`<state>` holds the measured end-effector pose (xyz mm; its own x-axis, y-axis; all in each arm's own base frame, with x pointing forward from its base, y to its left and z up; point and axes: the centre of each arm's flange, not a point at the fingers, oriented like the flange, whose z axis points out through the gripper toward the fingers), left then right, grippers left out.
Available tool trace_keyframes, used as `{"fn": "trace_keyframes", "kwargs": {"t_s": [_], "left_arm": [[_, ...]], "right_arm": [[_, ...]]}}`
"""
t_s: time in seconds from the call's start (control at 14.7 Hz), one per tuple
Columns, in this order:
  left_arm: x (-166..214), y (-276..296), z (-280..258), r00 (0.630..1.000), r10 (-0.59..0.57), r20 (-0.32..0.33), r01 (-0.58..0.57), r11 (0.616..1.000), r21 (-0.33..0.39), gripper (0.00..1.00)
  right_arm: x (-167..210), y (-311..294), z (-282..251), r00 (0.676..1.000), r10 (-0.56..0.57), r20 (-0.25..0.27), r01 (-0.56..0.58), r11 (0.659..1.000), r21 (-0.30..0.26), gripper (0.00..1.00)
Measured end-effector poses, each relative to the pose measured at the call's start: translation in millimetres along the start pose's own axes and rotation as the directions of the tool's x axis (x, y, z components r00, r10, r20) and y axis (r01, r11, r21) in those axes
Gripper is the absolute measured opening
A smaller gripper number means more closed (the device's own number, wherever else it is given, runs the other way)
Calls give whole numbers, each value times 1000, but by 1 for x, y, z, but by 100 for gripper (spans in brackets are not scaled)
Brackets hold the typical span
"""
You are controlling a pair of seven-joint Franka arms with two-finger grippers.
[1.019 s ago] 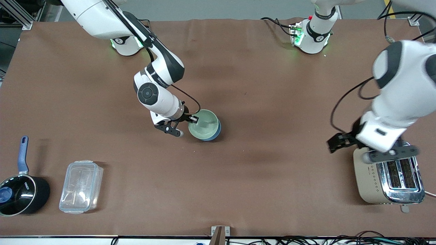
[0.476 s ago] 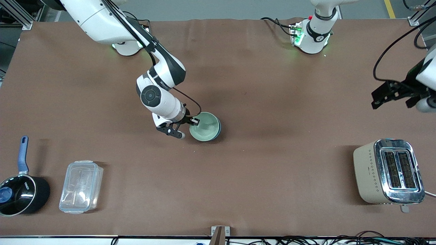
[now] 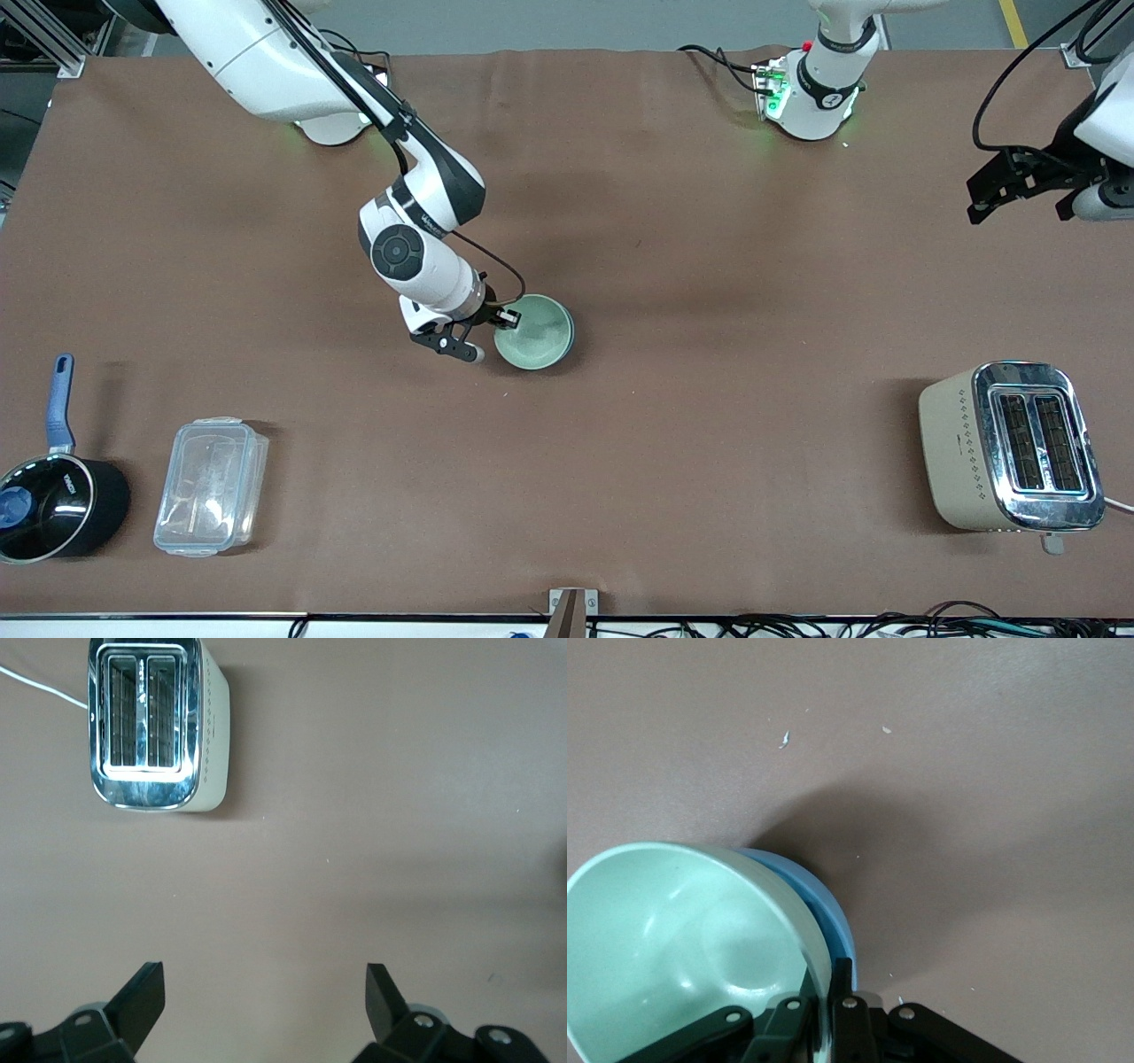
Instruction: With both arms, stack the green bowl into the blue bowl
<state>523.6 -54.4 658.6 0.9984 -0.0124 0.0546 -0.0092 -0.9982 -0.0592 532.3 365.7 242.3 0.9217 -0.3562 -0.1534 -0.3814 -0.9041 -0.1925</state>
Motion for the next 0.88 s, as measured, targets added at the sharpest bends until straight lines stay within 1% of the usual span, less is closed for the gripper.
{"fn": "trace_keyframes", "kwargs": {"t_s": [0.2, 0.27, 0.41, 0.48, 0.61, 0.68, 0.75, 0.88], "left_arm": [[-11, 6, -3, 1000, 12, -3, -12, 1000, 2, 100], [-13, 9, -4, 1000, 17, -4, -17, 1000, 1, 100], [-15, 9, -3, 1000, 15, -3, -15, 1000, -2, 100], [-14, 6, -1, 1000, 10, -5, -10, 1000, -3, 100], [-9, 1, 4, 1000, 4, -15, -4, 1000, -5, 100], [-6, 1, 6, 1000, 3, -24, -4, 1000, -6, 100], [-3, 2, 9, 1000, 4, -30, -4, 1000, -7, 100], [5, 4, 18, 1000, 6, -30, -6, 1000, -8, 100]], "right_arm": [[-3, -2, 3, 1000, -6, 2, 6, 1000, 0, 10], [-3, -2, 3, 1000, -4, 2, 4, 1000, 0, 13], [-4, -2, 3, 1000, 7, 2, -7, 1000, -1, 30], [-4, -2, 3, 1000, 11, 3, -11, 1000, -3, 42], [-4, 0, 2, 1000, 12, 16, -12, 1000, -23, 59], [-4, 0, -5, 1000, 11, 23, -10, 999, -41, 59], [-2, -1, -21, 1000, 3, 20, -2, 998, -62, 63], [1, 3, -78, 999, -31, -20, 28, 990, -135, 78]]}}
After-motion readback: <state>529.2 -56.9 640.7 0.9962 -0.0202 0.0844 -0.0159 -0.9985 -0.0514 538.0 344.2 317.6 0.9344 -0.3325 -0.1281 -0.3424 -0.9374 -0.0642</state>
